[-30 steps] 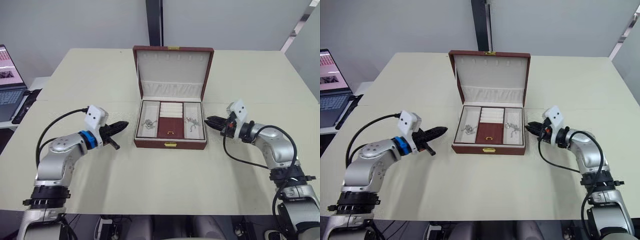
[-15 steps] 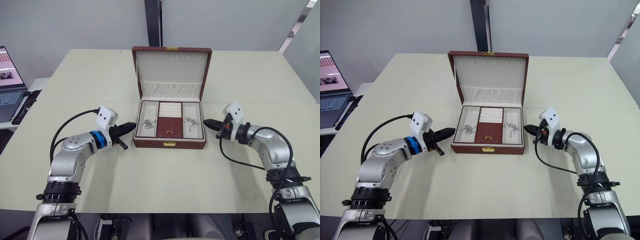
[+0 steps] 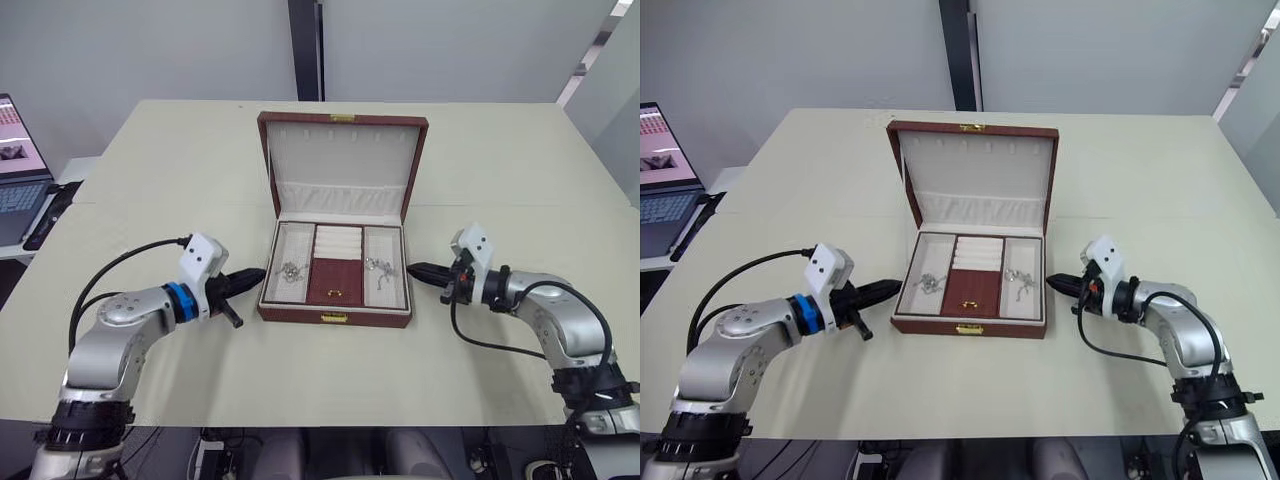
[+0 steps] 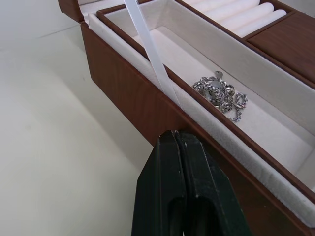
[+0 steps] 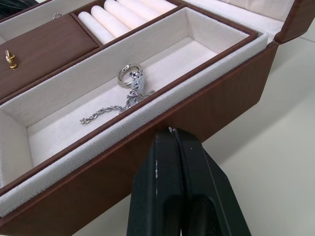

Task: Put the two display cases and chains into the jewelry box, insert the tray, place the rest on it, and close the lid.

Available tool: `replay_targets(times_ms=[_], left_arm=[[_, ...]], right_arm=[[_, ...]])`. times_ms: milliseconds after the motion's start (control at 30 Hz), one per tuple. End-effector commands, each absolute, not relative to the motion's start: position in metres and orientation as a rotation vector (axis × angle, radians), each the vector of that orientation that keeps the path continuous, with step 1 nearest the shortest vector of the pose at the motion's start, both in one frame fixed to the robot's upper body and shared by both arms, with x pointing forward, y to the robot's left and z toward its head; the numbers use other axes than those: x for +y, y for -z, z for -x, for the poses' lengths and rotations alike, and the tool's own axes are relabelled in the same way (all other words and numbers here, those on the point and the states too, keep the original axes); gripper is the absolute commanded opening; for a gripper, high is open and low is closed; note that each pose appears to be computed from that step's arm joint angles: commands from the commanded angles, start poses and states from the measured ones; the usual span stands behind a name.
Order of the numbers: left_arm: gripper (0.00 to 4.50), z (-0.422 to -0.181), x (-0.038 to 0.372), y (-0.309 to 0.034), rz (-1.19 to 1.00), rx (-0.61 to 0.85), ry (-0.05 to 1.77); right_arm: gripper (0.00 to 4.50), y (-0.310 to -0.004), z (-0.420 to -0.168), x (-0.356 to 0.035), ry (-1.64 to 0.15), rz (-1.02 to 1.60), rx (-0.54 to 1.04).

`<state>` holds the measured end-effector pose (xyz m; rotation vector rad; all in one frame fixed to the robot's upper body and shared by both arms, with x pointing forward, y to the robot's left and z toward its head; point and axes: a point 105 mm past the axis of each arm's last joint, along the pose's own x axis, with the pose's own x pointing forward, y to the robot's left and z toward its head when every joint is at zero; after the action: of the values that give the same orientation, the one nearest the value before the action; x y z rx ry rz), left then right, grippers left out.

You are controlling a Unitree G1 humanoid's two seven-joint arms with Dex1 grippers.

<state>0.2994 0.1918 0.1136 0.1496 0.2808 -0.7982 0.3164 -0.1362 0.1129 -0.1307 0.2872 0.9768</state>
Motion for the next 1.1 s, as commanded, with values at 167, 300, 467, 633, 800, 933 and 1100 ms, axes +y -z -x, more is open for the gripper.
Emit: replay_targets(times_ms=[167, 300, 467, 633, 800, 933, 1100], left_arm=[[0.00, -0.257, 0.162, -0.107, -0.097, 0.330, 0.977], [0.00, -0.241, 0.169, -0.105, -0.084, 0.364, 0.965], [0.00, -0.227, 0.174, -0.102, -0.058, 0.384, 0.938], [0.00, -0.224, 0.179, -0.097, -0.041, 0.396, 0.917], [0.00, -0.226, 0.179, -0.097, -0.050, 0.377, 0.906], [0.00, -0.231, 0.183, -0.101, -0.062, 0.359, 0.890], [0.00, -0.244, 0.194, -0.119, -0.052, 0.230, 0.808]], right_arm=[[0.01, -0.118, -0.273, -0.098, -1.203, 0.058, 0.279], [0.01, -0.116, -0.259, -0.098, -1.210, 0.047, 0.303], [0.01, -0.114, -0.255, -0.102, -1.188, 0.038, 0.315], [0.01, -0.113, -0.257, -0.105, -1.168, 0.037, 0.314], [0.01, -0.113, -0.260, -0.102, -1.169, 0.041, 0.304], [0.01, -0.114, -0.262, -0.104, -1.157, 0.043, 0.300], [0.01, -0.112, -0.262, -0.115, -1.132, 0.049, 0.316]])
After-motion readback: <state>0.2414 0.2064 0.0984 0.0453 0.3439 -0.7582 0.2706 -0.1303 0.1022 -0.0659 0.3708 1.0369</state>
